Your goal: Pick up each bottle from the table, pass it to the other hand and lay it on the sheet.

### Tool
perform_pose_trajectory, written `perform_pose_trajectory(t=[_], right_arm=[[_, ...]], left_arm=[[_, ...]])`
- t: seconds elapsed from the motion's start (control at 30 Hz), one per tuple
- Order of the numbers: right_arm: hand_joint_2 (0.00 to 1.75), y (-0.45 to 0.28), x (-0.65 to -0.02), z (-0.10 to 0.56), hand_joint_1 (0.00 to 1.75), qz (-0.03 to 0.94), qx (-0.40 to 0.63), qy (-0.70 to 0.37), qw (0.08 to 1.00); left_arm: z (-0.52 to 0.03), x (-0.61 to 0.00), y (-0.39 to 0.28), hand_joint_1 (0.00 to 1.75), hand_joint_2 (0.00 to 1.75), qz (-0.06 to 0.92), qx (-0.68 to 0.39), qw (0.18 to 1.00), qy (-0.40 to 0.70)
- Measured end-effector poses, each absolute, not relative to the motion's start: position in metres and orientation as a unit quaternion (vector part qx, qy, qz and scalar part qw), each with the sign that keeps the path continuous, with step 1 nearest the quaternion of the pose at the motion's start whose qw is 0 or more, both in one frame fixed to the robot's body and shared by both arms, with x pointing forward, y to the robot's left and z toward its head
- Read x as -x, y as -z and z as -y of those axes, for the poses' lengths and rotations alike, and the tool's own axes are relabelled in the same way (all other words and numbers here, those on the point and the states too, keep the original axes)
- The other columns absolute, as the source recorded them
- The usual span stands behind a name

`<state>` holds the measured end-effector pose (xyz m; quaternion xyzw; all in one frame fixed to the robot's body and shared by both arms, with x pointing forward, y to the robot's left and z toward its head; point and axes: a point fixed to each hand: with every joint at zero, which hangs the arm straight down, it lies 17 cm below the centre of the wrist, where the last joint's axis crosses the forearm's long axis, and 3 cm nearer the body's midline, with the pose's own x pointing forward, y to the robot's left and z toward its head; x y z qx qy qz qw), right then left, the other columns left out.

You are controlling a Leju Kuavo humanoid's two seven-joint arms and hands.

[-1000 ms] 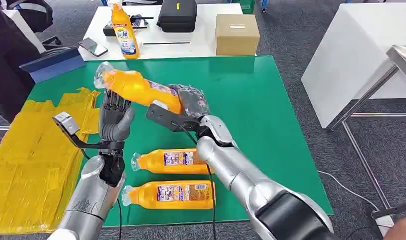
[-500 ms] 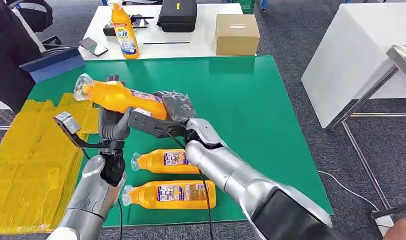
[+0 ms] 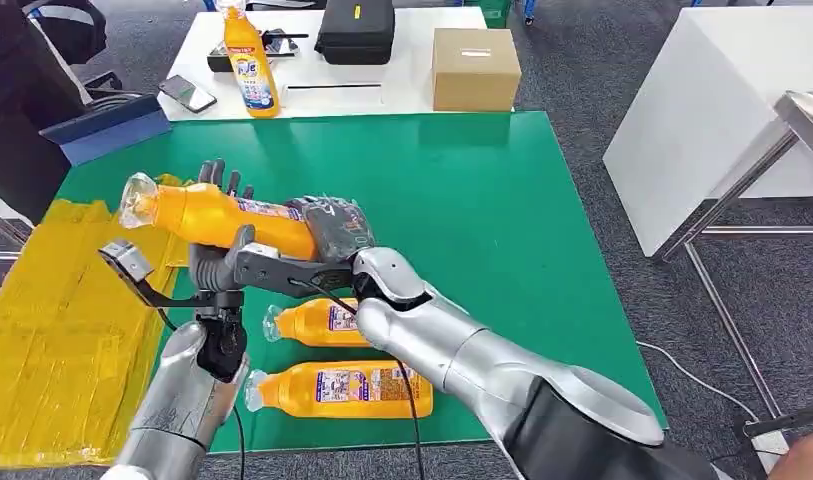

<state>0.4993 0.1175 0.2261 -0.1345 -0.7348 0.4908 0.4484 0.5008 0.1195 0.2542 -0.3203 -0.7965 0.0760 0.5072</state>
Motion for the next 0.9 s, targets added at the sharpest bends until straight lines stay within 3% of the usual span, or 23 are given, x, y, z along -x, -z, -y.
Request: perform_pose_trajectory(t=[0.03,0.9], right_arm=[[1.75,-0.2255,-0.4988,-0.1179,1.75,0.734,0.135,-0.493,0.447],[1.75,-0.2211,-0.4947,-0.1210,1.75,0.732,0.134,-0.502,0.441]], left_arm=[[-0.1196,-0.5004,-0.2533,1.75,1.75,0.796,0.320,0.508,-0.076],[-0.1239,-0.4926,-0.2538,1.75,1.75,0.793,0.323,0.510,-0.087]])
